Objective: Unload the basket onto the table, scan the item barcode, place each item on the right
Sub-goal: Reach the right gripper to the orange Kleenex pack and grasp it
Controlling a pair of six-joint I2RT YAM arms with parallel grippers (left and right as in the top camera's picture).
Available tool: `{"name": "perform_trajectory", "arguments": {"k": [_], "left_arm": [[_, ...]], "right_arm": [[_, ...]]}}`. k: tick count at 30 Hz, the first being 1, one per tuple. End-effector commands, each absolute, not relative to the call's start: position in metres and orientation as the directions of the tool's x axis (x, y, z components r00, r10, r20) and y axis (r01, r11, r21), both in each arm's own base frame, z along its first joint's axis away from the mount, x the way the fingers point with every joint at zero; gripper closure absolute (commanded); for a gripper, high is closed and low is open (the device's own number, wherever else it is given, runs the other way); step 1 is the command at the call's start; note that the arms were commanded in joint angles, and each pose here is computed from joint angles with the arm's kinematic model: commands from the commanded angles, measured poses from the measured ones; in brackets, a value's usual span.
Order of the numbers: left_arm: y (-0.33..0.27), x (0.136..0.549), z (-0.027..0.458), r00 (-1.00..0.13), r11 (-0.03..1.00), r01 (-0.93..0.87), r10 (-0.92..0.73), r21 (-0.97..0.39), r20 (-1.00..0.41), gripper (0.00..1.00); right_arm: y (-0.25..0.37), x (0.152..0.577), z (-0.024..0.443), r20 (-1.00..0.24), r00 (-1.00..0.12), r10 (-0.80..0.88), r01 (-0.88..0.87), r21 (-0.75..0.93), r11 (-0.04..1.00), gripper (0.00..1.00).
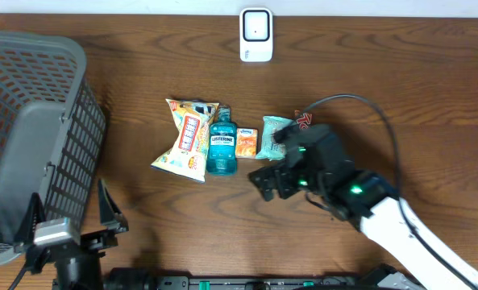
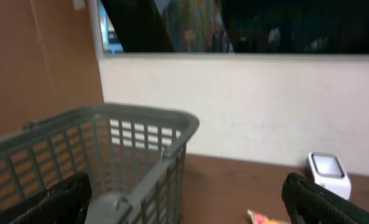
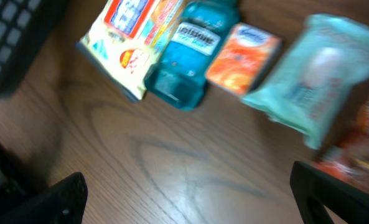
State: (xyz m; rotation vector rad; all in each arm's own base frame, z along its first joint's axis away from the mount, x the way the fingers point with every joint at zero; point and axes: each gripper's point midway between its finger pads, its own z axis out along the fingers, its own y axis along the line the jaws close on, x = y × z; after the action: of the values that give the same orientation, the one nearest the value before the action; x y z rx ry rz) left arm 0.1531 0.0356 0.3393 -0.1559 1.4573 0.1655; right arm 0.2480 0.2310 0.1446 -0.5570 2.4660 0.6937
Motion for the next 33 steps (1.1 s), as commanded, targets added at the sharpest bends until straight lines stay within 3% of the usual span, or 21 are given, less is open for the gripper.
{"name": "perform_trajectory", "arguments": {"k": [1,5,7,8,12,17,24,27,33], "left_arm": [[0.038,0.157,0.332,0.087,0.975,-0.223,0.031,0.011,-0.996,0.02],[0.038,0.157,0.331,0.082,0.975,-0.223,0.031,0.012,-0.996,0.02],[0.038,0.157,0.33,0.08,0.975,-0.223,0.031,0.013,-0.996,0.02],[0.038,0.157,0.33,0.079,0.975,-0.223,0.031,0.013,-0.996,0.02],[0.038,0.157,0.33,0.079,0.975,-0.223,0.031,0.013,-0.996,0.02],[0.038,0.157,0.33,0.079,0.975,-0.223,0.031,0.013,-0.996,0.02],[0.038,0.157,0.33,0.079,0.975,-0.223,0.031,0.013,-0.996,0.02],[0.038,0.157,0.33,0.079,0.975,-0.223,0.031,0.013,-0.996,0.02],[0.038,0.157,0.33,0.079,0.975,-0.223,0.031,0.013,-0.996,0.02]], "right_arm": [[0.251,0.252,0.133,-0.597,-0.723,-0.348,-0.601,0.294,0.744,0.01],[0.261,0.265,0.109,-0.628,-0.577,-0.522,-0.742,0.135,0.657,0.02],[0.256,0.282,0.1,-0.635,-0.52,-0.571,-0.749,0.018,0.662,0.18],[0.252,0.292,0.096,-0.634,-0.502,-0.588,-0.74,-0.036,0.671,0.21],[0.252,0.321,0.084,-0.642,-0.428,-0.636,-0.724,-0.177,0.667,0.1],[0.259,0.33,0.061,-0.611,-0.341,-0.715,-0.771,-0.253,0.584,0.14],[0.26,0.335,0.016,-0.552,-0.353,-0.755,-0.786,-0.262,0.559,0.2],[0.257,0.331,-0.001,-0.52,-0.368,-0.771,-0.796,-0.252,0.55,0.29],[0.253,0.336,-0.004,-0.51,-0.375,-0.774,-0.779,-0.28,0.561,0.85]]}}
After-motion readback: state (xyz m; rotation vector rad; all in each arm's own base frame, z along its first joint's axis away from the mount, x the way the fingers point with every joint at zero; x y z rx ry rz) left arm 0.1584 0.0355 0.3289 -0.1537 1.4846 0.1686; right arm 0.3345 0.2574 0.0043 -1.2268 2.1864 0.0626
